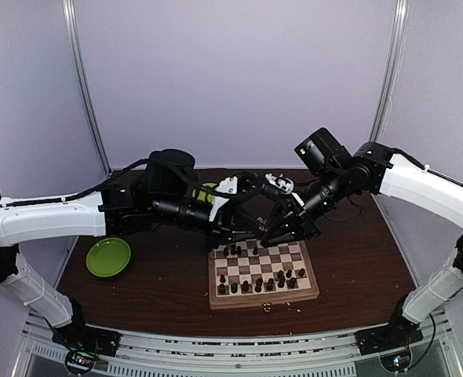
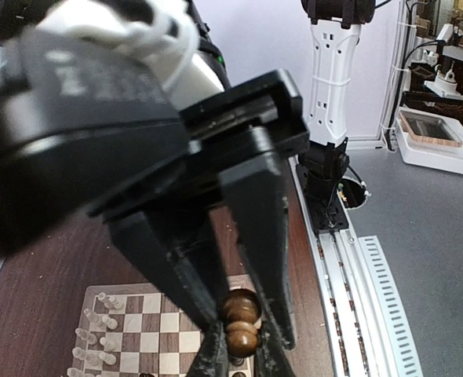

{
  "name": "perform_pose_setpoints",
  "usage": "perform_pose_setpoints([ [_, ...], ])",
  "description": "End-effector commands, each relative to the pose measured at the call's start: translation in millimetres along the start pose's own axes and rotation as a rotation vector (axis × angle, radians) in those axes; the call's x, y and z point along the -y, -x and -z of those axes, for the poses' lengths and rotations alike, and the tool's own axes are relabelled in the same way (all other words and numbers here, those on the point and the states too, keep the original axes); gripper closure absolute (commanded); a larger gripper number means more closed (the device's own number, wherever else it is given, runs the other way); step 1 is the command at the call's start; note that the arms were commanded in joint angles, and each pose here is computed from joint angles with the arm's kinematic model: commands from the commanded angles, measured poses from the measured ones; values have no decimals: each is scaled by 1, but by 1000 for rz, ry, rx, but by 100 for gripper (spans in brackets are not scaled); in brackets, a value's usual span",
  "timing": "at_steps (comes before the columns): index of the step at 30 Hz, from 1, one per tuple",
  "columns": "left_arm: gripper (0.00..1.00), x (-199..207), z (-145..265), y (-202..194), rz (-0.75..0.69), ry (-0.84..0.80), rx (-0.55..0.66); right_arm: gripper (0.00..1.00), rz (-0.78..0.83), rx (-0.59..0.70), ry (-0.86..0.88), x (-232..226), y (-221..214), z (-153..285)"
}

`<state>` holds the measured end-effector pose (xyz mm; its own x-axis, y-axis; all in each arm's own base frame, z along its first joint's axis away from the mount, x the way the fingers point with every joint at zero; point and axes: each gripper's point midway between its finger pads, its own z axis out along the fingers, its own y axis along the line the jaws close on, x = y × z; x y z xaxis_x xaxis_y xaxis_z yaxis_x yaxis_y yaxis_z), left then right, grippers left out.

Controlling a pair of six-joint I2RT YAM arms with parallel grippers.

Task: Set up the chess pieces on the board
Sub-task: Pass from the right arm to the left, then place the pawn on d7.

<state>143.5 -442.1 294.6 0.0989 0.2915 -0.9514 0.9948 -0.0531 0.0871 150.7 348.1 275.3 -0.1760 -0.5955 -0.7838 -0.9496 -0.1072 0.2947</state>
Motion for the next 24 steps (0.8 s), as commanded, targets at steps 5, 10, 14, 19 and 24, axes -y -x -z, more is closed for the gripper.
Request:
perform_pose_setpoints([
  [5, 97, -9, -5, -8, -17, 52, -51, 43, 64, -32, -90, 7, -17, 21],
  [10, 97, -29, -16, -45, 47, 84, -203, 38, 28, -64, -157, 18, -52, 48],
  [14, 97, -42, -33, -81, 84, 103, -364, 38, -51, -21, -270, 41, -83, 71],
  [19, 98, -55, -51, -126, 131, 114, -557, 38, -122, 68, -424, 69, -108, 93],
  [24, 98, -54, -66, -151, 145, 50, -668, 38, -111, 64, -509, 78, -115, 106],
])
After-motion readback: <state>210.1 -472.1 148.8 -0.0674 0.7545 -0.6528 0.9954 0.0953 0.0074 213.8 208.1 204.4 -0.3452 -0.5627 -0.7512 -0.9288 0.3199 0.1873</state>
